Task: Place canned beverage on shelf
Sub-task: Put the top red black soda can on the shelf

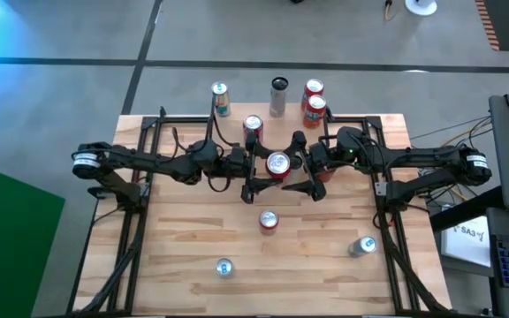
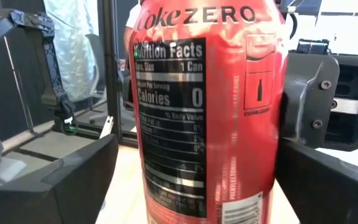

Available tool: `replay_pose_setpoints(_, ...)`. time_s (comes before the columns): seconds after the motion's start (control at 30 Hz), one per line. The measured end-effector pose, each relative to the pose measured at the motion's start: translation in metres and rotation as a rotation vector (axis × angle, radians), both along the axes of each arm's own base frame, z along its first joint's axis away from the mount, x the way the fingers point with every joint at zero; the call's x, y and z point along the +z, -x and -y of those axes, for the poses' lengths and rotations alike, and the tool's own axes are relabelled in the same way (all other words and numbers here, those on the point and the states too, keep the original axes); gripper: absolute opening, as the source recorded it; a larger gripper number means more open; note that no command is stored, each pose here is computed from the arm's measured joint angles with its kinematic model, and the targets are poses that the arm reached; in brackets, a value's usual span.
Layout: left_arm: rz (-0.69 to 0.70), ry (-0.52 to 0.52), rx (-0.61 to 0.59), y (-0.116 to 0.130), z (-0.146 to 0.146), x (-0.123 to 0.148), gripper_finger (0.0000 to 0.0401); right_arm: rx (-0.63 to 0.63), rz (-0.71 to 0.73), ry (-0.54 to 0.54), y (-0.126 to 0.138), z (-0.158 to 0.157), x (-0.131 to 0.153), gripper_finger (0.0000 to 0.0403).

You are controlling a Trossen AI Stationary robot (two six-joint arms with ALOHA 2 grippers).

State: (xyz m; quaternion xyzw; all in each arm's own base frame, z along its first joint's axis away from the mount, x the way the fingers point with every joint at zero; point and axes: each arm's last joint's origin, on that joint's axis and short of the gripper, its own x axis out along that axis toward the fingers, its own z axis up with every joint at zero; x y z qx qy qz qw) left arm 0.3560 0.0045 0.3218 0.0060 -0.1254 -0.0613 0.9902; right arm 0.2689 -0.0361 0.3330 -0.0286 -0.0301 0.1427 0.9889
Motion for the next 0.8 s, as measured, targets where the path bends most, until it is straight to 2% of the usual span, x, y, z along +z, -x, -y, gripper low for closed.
replay_pose_setpoints(0.13, -0.035, 0.006, 0.014, 0.002, -0.002, 0.0, 0.0289, -0.016, -0.019, -0.024, 0.002, 0.003, 0.001, 0.0398)
replay_pose_setpoints(0.3, -0.057, 0.022, 0.053, 0.009, -0.003, 0.007, 0.0289, -0.141, -0.064, -0.009, 0.003, 0.007, 0.012, 0.04)
replay_pose_setpoints(0.53, -0.099, 0.019, 0.081, 0.019, -0.005, 0.013, 0.0289, -0.179, -0.124, -0.019, 0.003, 0.008, 0.022, 0.04)
replay_pose_setpoints(0.7, -0.132, -0.013, 0.095, 0.031, -0.005, 0.022, 0.0289, -0.198, -0.142, -0.02, 0.004, 0.009, 0.029, 0.04)
replay_pose_setpoints(0.8, -0.158, -0.035, 0.098, 0.04, -0.005, 0.028, 0.0289, -0.258, -0.156, -0.016, 0.004, 0.011, 0.033, 0.04)
